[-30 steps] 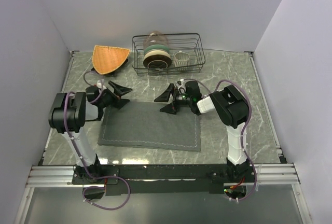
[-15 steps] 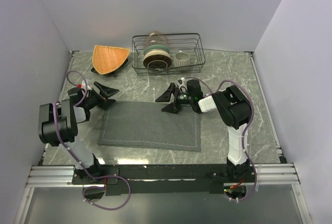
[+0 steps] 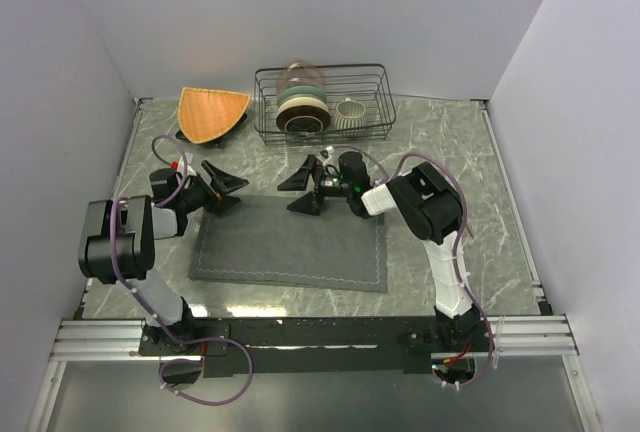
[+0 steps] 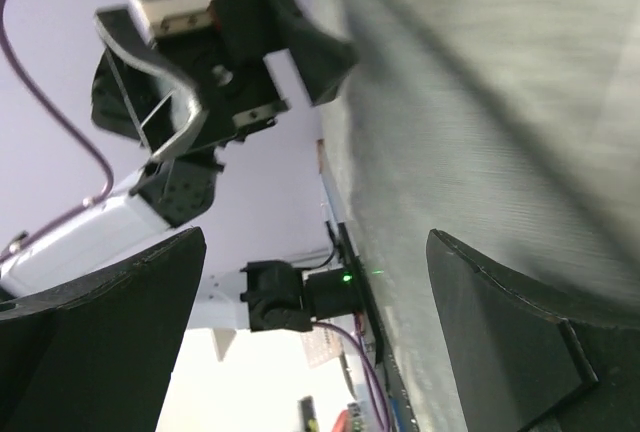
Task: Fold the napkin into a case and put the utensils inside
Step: Smooth out the rectangle-folded napkin at the center of the board.
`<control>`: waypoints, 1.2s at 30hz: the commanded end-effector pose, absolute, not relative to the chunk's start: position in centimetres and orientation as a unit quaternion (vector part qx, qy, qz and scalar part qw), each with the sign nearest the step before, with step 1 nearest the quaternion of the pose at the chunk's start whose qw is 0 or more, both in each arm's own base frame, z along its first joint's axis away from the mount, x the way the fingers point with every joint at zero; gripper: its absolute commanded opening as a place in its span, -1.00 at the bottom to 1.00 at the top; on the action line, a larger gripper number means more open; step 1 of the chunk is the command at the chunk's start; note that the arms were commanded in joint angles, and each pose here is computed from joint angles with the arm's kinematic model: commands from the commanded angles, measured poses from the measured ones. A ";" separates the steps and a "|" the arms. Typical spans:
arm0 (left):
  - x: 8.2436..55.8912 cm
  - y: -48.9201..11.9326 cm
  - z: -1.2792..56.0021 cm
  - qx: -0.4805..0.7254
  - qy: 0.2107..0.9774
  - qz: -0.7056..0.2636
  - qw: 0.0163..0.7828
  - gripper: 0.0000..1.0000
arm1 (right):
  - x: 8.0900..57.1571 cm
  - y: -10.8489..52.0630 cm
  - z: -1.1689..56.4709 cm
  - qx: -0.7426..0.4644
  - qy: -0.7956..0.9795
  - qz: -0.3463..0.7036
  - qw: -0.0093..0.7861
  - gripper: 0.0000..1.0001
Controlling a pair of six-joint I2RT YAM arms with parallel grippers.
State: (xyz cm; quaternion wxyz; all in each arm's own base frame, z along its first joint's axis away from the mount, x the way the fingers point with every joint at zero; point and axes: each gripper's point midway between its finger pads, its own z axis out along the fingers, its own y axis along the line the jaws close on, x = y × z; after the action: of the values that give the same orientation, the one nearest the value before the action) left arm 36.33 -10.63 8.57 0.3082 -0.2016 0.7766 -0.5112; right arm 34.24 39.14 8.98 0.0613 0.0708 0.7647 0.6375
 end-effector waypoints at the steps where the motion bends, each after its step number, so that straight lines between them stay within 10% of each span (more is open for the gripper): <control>1: 36.2 -9.7 6.1 -0.214 0.790 -0.488 0.304 0.99 | 35.1 35.9 6.5 0.096 0.770 0.628 0.064 1.00; 21: 36.2 -6.9 2.3 -0.261 0.813 -0.440 0.279 0.99 | 33.3 20.2 -0.5 0.117 0.853 0.505 0.056 1.00; 36: 37.7 -8.2 10.7 -0.179 0.783 -0.484 0.347 0.99 | 35.9 18.6 12.1 0.071 0.859 0.477 0.174 0.78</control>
State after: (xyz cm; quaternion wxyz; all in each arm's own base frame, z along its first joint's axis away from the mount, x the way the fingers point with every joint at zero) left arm 36.37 -8.29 5.96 0.2842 -0.2326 0.7924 -0.4871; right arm 34.81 19.60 5.79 0.0767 0.0990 0.8369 0.5328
